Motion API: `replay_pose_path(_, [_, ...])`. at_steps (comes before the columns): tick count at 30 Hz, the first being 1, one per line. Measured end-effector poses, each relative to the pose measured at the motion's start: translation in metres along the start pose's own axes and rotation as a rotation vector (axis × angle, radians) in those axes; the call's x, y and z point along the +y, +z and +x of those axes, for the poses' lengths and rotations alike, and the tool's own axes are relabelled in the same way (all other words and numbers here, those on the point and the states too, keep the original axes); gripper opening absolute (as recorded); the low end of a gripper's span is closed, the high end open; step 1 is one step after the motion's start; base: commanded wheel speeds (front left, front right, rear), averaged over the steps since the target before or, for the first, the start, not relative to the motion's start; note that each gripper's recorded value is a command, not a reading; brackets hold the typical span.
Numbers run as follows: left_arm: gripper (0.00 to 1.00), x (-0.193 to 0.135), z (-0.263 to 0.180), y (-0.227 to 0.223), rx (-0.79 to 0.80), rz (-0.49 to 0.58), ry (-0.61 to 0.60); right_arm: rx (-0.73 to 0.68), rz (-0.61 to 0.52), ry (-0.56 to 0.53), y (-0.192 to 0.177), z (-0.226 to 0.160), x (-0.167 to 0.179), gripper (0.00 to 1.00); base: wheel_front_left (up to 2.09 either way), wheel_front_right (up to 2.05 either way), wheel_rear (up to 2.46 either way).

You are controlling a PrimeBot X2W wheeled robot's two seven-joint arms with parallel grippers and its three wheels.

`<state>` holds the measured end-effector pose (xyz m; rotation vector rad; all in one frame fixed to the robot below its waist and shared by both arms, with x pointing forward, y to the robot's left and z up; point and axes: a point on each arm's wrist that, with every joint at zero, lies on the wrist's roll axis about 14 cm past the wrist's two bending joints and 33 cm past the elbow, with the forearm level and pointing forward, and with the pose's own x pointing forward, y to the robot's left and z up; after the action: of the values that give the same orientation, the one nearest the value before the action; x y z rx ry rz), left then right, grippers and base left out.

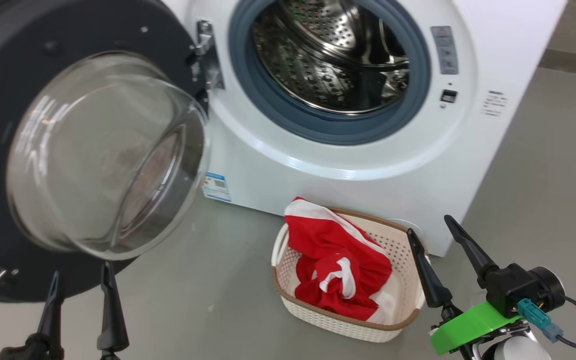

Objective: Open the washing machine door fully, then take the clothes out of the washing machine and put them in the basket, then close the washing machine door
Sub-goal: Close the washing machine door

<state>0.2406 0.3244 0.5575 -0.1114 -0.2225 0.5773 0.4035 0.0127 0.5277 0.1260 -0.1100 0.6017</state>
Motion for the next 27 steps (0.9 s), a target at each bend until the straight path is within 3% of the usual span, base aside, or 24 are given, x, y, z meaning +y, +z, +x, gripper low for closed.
replay_pose_path(10, [1.00, 0.033, -0.018, 0.008, -0.009, 0.022, 0.085, -0.005, 0.001, 0.090, 0.002, 0.013, 0.030, 1.00, 0.00, 0.00, 0.00])
replay_pose_path(22, [1.00, 0.038, -0.020, 0.012, -0.023, 0.023, 0.102, 0.003, 0.000, 0.100, -0.001, 0.013, 0.033, 1.00, 0.00, 0.00, 0.00])
replay_pose_path(23, [0.92, 0.038, -0.020, 0.012, -0.024, 0.025, 0.100, 0.003, 0.000, 0.099, 0.000, 0.012, 0.033, 1.00, 0.00, 0.00, 0.00])
replay_pose_path(24, [0.38, 0.038, -0.019, 0.012, -0.025, 0.028, 0.097, 0.002, -0.001, 0.097, 0.000, 0.012, 0.033, 1.00, 0.00, 0.00, 0.00])
replay_pose_path(25, [0.00, 0.038, -0.019, 0.013, -0.027, 0.029, 0.096, 0.002, -0.001, 0.094, 0.000, 0.012, 0.032, 1.00, 0.00, 0.00, 0.00])
replay_pose_path(27, [0.00, 0.039, -0.017, 0.017, -0.044, 0.034, 0.101, 0.002, -0.002, 0.089, 0.000, 0.011, 0.030, 1.00, 0.00, 0.00, 0.00])
